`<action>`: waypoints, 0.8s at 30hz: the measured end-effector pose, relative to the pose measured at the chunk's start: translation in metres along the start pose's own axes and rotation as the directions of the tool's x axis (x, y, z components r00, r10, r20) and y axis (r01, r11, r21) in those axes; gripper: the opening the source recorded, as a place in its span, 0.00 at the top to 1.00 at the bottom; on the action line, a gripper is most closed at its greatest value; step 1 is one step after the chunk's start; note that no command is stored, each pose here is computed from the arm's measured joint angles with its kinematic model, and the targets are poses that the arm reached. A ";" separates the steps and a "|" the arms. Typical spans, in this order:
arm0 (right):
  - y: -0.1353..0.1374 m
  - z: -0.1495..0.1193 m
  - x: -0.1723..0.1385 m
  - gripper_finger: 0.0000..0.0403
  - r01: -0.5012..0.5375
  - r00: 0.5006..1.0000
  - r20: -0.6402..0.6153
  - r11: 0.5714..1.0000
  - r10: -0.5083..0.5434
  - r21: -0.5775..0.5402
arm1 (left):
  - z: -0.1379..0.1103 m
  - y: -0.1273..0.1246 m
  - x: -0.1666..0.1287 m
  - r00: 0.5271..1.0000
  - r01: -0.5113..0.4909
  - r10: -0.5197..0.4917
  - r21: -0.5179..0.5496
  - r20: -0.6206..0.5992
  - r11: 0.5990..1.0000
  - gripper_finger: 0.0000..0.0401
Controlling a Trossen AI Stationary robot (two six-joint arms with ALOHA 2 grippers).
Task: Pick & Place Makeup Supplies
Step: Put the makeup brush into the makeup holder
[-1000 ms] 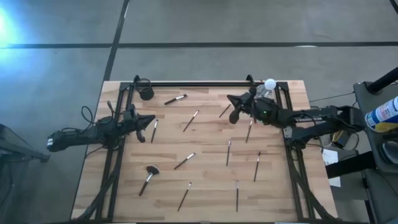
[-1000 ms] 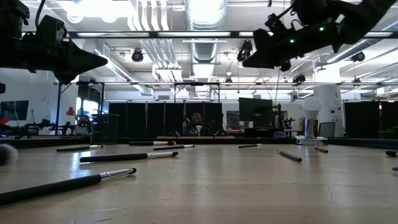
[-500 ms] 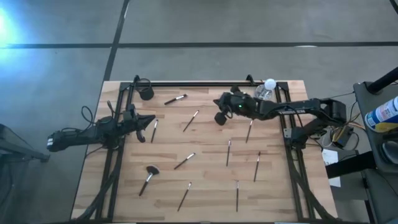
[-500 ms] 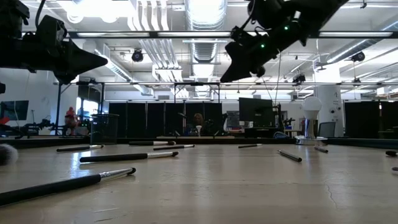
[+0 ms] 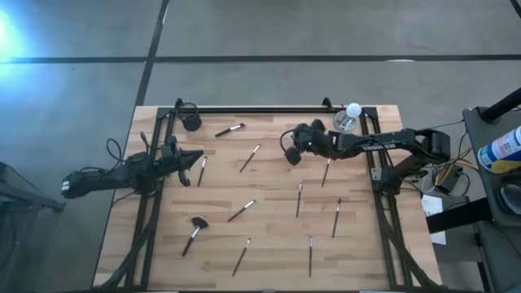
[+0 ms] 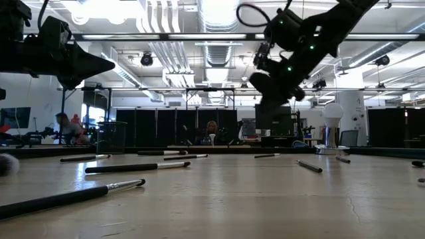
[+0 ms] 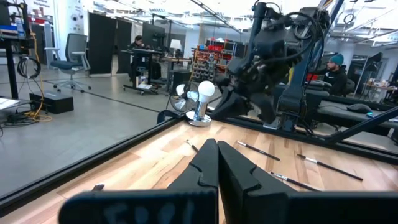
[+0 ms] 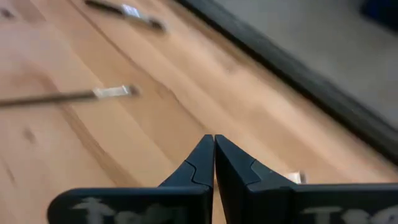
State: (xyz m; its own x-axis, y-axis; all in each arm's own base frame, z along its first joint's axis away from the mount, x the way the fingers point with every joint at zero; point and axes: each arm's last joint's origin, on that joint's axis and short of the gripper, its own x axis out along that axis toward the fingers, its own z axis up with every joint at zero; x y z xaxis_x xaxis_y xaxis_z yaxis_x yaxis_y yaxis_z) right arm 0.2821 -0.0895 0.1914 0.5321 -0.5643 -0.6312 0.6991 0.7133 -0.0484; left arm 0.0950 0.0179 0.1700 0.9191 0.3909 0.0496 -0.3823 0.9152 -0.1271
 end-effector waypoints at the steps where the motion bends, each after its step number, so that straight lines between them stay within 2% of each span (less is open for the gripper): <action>1: -0.003 -0.003 -0.002 0.98 0.013 0.999 -0.047 1.000 -0.012 0.018 | 0.000 0.000 0.000 1.000 0.000 0.000 0.000 0.000 1.000 1.00; 4: -0.011 -0.015 -0.014 0.98 0.087 0.979 -0.189 0.994 -0.074 0.061 | 0.000 0.000 0.000 1.000 0.000 0.000 0.000 0.000 1.000 1.00; 8: -0.021 -0.045 -0.039 0.98 0.218 0.943 -0.289 0.961 -0.163 0.171 | 0.000 0.000 0.000 1.000 0.000 0.000 0.001 -0.003 1.000 1.00; 12: -0.031 -0.074 -0.056 0.98 0.251 0.946 -0.285 0.901 -0.152 0.352 | -0.001 0.000 0.001 1.000 -0.001 0.001 0.004 -0.011 1.000 1.00; 16: -0.044 -0.094 -0.057 0.98 0.284 0.947 -0.275 0.834 -0.166 0.474 | -0.001 0.000 0.001 1.000 -0.002 0.002 0.005 -0.014 1.000 1.00; 19: -0.050 -0.105 -0.053 0.98 0.282 0.948 -0.283 0.803 -0.147 0.526 | -0.001 0.000 0.001 1.000 -0.002 0.002 0.004 -0.014 1.000 1.00; 24: -0.054 -0.117 -0.047 0.91 0.303 0.939 -0.309 0.782 -0.149 0.544 | -0.001 0.000 0.001 1.000 -0.002 0.002 0.005 -0.014 1.000 1.00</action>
State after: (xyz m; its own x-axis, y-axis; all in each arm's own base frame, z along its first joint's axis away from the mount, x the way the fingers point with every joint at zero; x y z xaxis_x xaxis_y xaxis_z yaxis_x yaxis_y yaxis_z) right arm 0.1641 -0.0530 0.1330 0.2480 -0.5079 -0.8249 0.9681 0.1608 0.1920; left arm 0.0960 0.0180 0.1689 0.9198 0.3909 0.0351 -0.3842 0.9151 -0.1226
